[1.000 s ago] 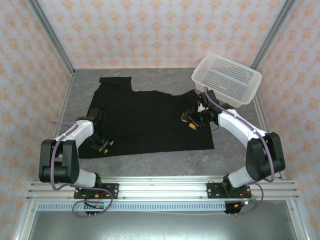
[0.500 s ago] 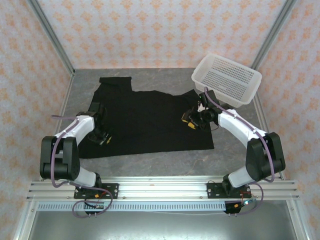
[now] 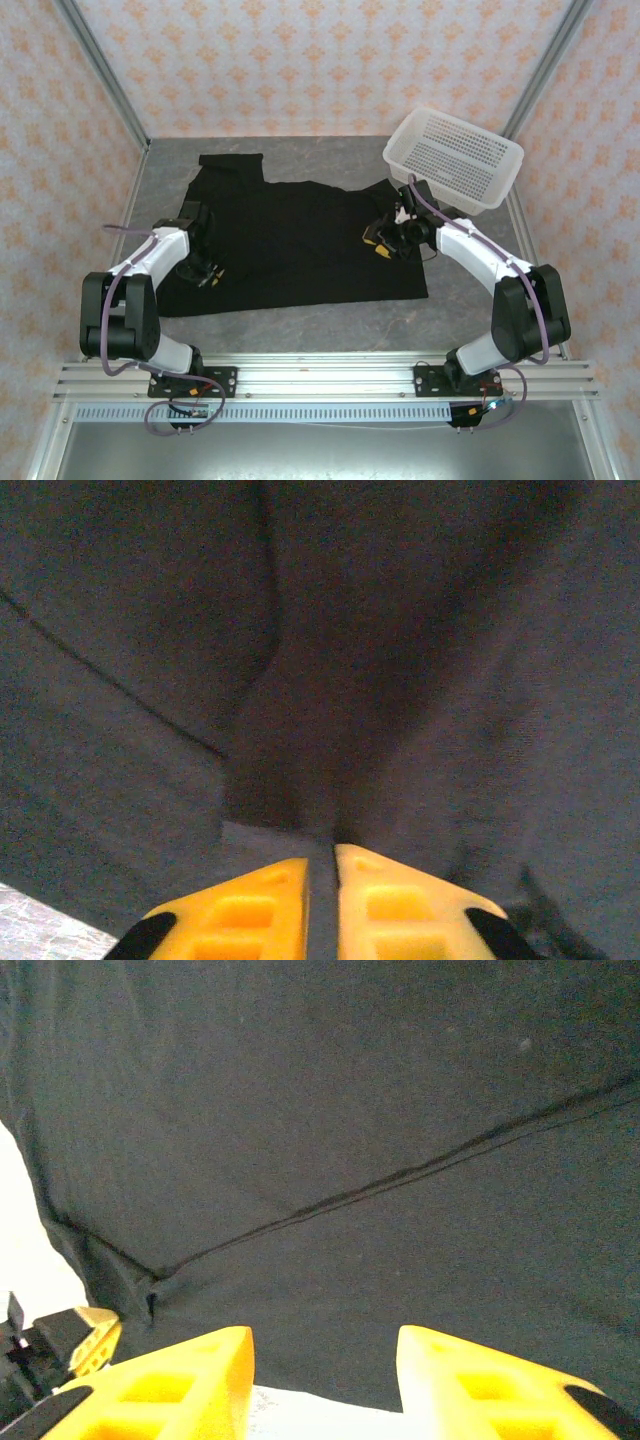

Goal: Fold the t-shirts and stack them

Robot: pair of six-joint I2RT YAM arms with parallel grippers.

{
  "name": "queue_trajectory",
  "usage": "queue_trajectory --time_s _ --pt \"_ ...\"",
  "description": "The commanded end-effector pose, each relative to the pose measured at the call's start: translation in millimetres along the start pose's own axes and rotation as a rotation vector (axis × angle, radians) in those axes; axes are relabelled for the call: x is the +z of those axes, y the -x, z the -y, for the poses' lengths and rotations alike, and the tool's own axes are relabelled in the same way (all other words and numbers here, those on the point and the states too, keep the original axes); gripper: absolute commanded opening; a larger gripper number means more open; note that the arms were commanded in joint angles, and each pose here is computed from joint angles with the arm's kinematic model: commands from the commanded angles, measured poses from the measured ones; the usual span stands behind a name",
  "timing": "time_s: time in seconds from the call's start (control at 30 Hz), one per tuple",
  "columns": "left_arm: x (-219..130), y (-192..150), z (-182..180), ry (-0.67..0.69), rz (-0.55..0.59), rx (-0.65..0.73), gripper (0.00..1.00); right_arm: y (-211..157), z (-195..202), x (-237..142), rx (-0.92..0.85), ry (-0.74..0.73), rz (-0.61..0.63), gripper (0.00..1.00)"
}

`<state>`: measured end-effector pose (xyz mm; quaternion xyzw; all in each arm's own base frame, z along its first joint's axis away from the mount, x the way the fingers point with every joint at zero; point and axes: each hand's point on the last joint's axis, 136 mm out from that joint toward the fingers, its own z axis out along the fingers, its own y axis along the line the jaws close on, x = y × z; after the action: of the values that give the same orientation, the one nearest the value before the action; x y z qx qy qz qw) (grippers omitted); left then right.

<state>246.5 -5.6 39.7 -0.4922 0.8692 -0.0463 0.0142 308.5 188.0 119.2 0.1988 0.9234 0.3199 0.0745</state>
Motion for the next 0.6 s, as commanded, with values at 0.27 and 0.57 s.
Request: queue_trajectory --time_s 0.27,0.57 --pt "17 -9 -20 0.071 -0.024 -0.004 0.33 3 -19 -2 -0.03 0.064 -0.012 0.46" --pt "21 -3 -11 0.056 -0.009 -0.006 0.13 2 -16 -1 -0.026 0.057 -0.014 0.44"
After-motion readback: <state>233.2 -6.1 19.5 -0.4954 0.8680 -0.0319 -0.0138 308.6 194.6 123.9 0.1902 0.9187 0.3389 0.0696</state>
